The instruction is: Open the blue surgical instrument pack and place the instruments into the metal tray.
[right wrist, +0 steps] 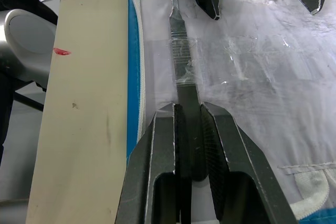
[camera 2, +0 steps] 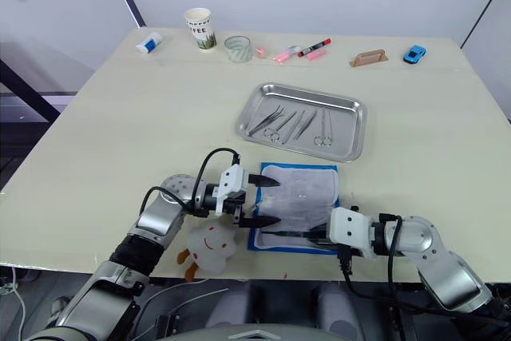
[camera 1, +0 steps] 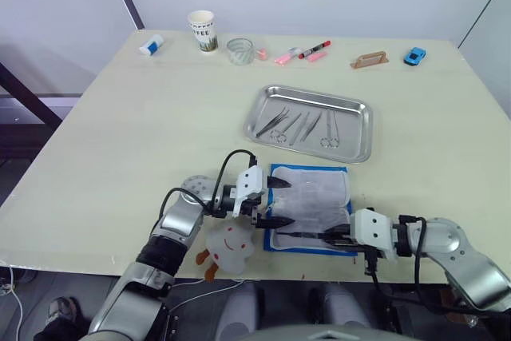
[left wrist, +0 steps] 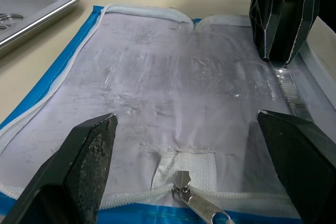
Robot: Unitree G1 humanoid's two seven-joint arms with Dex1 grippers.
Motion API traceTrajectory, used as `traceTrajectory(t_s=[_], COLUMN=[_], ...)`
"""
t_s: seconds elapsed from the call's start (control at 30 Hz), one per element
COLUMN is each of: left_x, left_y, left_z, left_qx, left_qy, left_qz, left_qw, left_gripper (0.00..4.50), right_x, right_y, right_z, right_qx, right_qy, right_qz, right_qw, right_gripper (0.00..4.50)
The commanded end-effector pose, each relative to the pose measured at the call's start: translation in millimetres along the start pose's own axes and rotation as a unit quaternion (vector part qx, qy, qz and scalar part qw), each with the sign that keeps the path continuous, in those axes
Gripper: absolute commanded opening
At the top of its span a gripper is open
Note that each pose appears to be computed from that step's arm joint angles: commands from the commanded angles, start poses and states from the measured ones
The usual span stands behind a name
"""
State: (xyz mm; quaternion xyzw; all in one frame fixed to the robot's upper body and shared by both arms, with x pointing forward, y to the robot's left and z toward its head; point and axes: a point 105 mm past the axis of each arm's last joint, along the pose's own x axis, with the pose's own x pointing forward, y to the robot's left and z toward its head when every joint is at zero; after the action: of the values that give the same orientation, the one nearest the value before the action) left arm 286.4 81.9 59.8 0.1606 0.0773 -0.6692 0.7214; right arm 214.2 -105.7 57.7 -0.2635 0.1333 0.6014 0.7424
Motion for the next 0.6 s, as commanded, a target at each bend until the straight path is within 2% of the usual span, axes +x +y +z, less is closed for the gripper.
traceTrajectory(t_s=[0.03,0.17,0.4,0.47,0.6], left_x=[5.3,5.7,6.6,7.0,6.5], left_y=[-7.3,-8.2,-9.4,-9.1,-9.1], left_z=[-13.7,-13.3,-13.5,-13.3,-13.6], left_qx=[-0.025,-0.027,-0.029,-0.029,-0.029], left_qy=[0.025,0.025,0.025,0.025,0.025], left_qz=[-0.012,-0.012,-0.012,-0.012,-0.011], left_qw=[0.999,0.999,0.999,0.999,0.999], left_gripper=[4.50,4.50,4.50,4.50,4.50], right_x=[0.9,-1.3,-2.3,-2.8,-4.1], right_y=[0.5,-3.0,-6.0,-6.6,-7.7], right_z=[-11.8,-2.3,-1.7,-2.0,-1.6], right_qx=[0.023,0.021,0.021,0.025,0.023], right_qy=[0.034,0.035,0.052,0.054,0.057], right_qz=[-0.004,-0.011,-0.014,-0.013,-0.012], right_qw=[0.999,0.999,0.998,0.998,0.998], right_gripper=[0.46,0.46,0.46,0.15,0.09])
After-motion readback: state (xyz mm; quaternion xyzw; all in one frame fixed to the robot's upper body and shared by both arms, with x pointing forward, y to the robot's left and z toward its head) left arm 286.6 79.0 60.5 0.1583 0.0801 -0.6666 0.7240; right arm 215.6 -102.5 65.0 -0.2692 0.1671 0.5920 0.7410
